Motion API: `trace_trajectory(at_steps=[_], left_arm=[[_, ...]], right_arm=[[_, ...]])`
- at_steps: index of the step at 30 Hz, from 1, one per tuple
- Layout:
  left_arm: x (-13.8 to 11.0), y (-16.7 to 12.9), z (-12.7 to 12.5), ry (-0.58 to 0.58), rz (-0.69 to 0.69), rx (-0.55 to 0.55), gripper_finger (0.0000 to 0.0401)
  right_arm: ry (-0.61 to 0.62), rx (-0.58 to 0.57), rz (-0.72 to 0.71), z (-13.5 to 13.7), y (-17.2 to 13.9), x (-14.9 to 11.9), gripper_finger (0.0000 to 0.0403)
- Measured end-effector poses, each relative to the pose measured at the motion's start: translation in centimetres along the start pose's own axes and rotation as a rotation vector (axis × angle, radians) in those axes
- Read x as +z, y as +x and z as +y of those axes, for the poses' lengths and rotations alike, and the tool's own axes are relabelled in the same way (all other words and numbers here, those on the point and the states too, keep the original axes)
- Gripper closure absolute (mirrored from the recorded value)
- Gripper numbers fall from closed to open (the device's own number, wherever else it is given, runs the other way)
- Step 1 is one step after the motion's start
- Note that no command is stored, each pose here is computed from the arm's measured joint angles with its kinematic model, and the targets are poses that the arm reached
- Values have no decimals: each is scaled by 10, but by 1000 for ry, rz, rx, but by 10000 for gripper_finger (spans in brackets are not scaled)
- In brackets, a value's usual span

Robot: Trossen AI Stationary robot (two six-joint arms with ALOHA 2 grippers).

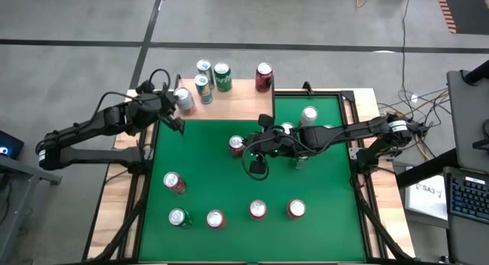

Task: Place canned beverage on shelf
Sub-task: Put the green can on the shelf

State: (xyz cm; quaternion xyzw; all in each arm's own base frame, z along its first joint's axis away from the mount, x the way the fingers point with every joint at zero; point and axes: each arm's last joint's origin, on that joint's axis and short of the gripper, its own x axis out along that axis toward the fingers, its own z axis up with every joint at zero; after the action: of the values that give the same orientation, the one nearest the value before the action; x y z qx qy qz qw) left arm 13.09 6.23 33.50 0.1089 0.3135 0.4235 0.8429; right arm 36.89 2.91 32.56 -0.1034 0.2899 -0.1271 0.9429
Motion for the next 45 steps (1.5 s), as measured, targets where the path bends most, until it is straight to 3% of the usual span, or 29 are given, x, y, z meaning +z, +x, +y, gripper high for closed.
trace_trajectory(at_steps=[7, 14, 19, 45], left_arm=[[6, -5, 4, -31, -26, -1, 401], [14, -13, 14, 178, -37, 92, 401], [14, -11, 18, 312, -31, 82, 401], [7, 2, 17, 177, 29, -42, 401]], right_arm=[[0, -40, 3, -1, 0, 0, 390], [0, -51, 7, -1, 0, -1, 390], [-1, -51, 9, -1, 0, -1, 390], [-1, -51, 12, -1, 0, -1, 390]])
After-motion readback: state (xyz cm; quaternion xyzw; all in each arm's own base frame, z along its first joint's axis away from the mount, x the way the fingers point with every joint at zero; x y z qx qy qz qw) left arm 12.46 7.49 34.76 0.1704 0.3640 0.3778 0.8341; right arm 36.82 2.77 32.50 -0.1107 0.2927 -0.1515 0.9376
